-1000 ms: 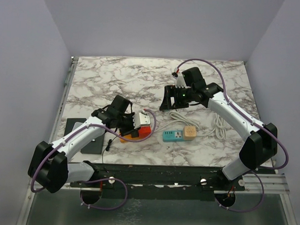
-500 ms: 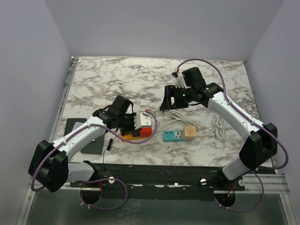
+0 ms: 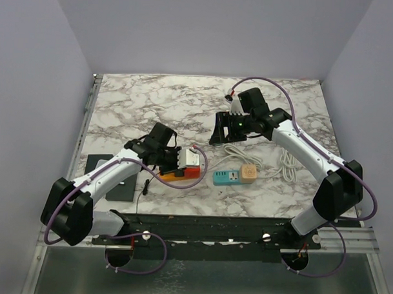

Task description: Insert the plug

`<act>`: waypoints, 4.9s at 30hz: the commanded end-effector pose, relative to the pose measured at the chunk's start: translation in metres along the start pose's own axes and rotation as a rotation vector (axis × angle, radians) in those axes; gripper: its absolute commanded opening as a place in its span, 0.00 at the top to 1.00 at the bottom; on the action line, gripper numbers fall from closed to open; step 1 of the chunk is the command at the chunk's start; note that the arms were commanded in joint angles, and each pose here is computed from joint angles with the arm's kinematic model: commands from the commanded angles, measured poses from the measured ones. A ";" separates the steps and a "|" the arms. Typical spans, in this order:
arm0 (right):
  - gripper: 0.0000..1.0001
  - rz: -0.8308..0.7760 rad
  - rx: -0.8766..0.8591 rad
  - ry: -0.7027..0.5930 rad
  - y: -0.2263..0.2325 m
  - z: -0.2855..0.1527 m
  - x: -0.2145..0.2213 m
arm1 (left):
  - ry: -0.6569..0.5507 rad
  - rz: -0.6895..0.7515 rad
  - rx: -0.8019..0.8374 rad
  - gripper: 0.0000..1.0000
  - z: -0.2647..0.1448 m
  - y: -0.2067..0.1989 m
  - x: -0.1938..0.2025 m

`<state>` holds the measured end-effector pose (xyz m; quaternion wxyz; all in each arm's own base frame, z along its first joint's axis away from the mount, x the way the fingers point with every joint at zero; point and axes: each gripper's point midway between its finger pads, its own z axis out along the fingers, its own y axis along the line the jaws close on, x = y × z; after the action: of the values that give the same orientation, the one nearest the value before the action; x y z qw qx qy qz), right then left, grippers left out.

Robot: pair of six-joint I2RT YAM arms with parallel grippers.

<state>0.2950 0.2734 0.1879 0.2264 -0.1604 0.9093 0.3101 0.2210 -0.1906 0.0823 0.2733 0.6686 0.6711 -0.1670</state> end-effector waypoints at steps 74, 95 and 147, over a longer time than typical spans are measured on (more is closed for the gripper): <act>0.09 0.385 0.325 -0.268 -0.162 -0.045 -0.032 | 0.076 -0.095 -0.039 0.01 0.138 0.181 -0.100; 0.12 0.390 0.152 -0.299 -0.134 -0.056 -0.039 | -0.089 -0.049 -0.053 0.71 0.100 0.194 -0.129; 0.49 0.141 -0.234 -0.233 0.020 -0.054 -0.068 | -0.452 0.270 -0.172 0.78 -0.059 0.116 -0.215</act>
<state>0.3302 0.2622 0.2728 0.3021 -0.0671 0.8340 0.4569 0.3207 -0.3246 0.2622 0.4751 0.6650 0.5272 -0.2326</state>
